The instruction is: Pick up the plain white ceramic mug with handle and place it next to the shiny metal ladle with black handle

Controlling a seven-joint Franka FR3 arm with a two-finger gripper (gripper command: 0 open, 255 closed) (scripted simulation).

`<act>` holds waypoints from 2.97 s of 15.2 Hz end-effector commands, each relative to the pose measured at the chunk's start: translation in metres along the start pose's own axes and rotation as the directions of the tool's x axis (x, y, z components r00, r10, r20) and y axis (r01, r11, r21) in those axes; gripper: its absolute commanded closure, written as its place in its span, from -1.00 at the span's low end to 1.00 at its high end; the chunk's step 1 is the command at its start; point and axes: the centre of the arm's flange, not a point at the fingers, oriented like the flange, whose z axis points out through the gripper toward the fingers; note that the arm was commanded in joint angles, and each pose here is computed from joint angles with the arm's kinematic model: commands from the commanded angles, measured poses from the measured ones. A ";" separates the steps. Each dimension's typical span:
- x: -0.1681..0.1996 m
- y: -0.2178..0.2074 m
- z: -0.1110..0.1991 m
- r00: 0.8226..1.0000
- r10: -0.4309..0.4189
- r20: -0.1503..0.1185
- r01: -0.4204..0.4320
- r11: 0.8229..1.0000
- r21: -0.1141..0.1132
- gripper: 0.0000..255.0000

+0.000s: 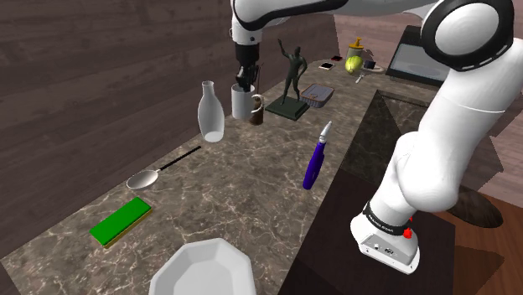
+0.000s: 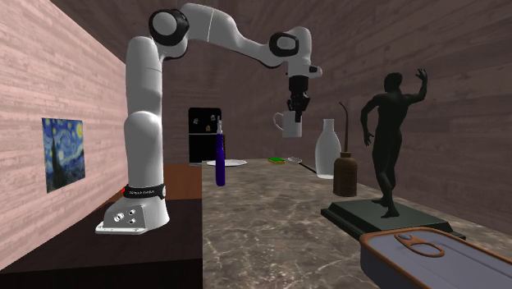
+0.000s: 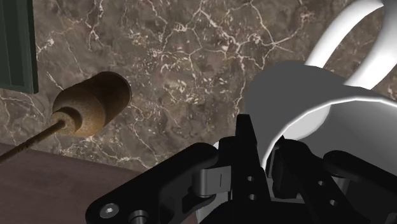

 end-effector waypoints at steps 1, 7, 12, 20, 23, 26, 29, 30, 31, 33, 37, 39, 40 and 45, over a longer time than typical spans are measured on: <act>0.014 -0.022 0.003 1.000 0.001 0.000 -0.001 1.000 0.000 1.00; 0.055 -0.090 0.001 1.000 0.001 0.000 -0.001 1.000 0.000 1.00; 0.067 -0.108 0.022 1.000 0.001 0.000 -0.001 1.000 0.000 1.00; 0.069 -0.108 0.064 1.000 0.001 0.000 -0.001 1.000 0.000 1.00; 0.069 -0.108 0.080 1.000 0.001 0.000 -0.001 1.000 0.000 1.00; 0.070 -0.109 0.095 1.000 0.001 0.000 -0.001 1.000 0.000 1.00; 0.071 -0.109 0.111 1.000 0.001 0.000 -0.001 1.000 0.000 1.00; 0.071 -0.109 0.117 1.000 0.001 0.000 -0.001 1.000 0.000 1.00; 0.071 -0.109 0.122 1.000 0.001 0.000 -0.001 1.000 0.000 1.00; 0.072 -0.109 0.132 1.000 0.001 0.000 -0.001 1.000 0.000 1.00; 0.072 -0.109 0.154 1.000 0.001 0.000 -0.001 1.000 0.000 1.00; 0.073 -0.109 0.164 1.000 0.001 0.000 -0.001 1.000 0.000 1.00; 0.073 -0.109 0.165 1.000 0.001 0.000 -0.001 1.000 0.000 1.00; 0.073 -0.109 0.165 1.000 0.001 0.000 -0.001 1.000 0.000 1.00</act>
